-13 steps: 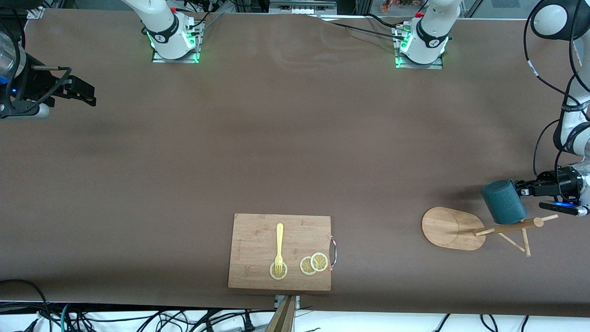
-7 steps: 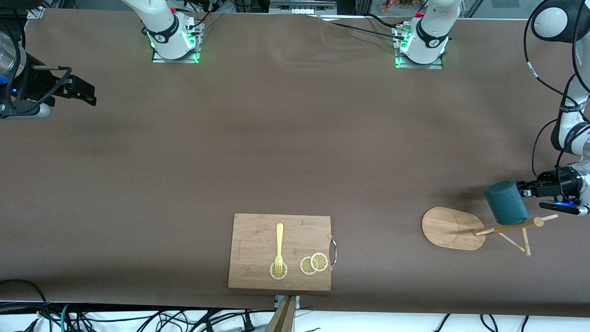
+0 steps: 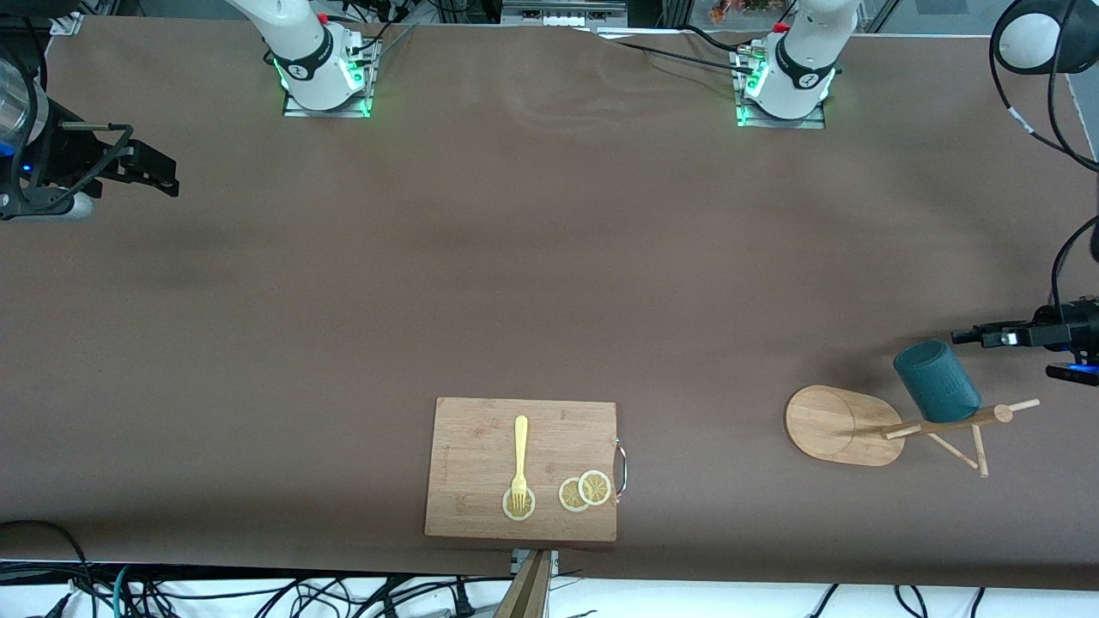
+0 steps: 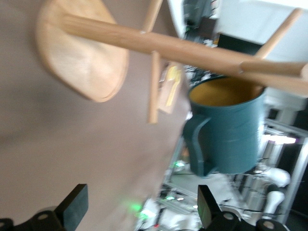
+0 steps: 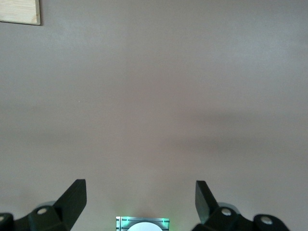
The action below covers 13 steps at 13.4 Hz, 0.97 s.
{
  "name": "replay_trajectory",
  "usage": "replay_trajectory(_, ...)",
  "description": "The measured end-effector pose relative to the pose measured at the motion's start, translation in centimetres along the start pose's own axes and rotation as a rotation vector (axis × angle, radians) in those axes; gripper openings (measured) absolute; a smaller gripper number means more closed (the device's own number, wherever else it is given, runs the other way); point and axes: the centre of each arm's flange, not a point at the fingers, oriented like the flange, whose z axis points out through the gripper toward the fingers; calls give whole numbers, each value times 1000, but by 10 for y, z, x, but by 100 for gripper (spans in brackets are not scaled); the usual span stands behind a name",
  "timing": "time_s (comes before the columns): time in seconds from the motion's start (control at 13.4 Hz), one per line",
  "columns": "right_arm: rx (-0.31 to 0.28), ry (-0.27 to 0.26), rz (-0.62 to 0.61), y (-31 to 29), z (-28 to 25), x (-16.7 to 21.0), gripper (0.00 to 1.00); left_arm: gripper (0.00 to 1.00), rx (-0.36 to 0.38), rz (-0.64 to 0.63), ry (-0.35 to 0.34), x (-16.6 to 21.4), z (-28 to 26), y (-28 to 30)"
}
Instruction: Pass cup and hang on rack
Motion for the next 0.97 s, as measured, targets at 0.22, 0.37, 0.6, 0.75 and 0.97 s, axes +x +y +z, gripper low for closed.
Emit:
replay_trajectory(0.22, 1, 0, 8, 5, 0, 0, 100, 100, 245, 38, -55, -4, -14, 23)
replay_trajectory(0.37, 1, 0, 10, 6, 0, 0, 100, 100, 434, 70, -90, -3, -13, 52)
replay_trajectory(0.6, 1, -1, 15, 8, 1, 0, 100, 100, 749, 151, -123, -9, -6, 129)
replay_trajectory(0.75, 0, -2, 16, 9, 1, 0, 100, 100, 929, 226, -136, -18, 18, 201)
replay_trajectory(0.97, 0, -2, 17, 9, 1, 0, 100, 100, 1154, 261, -149, -34, 82, 284)
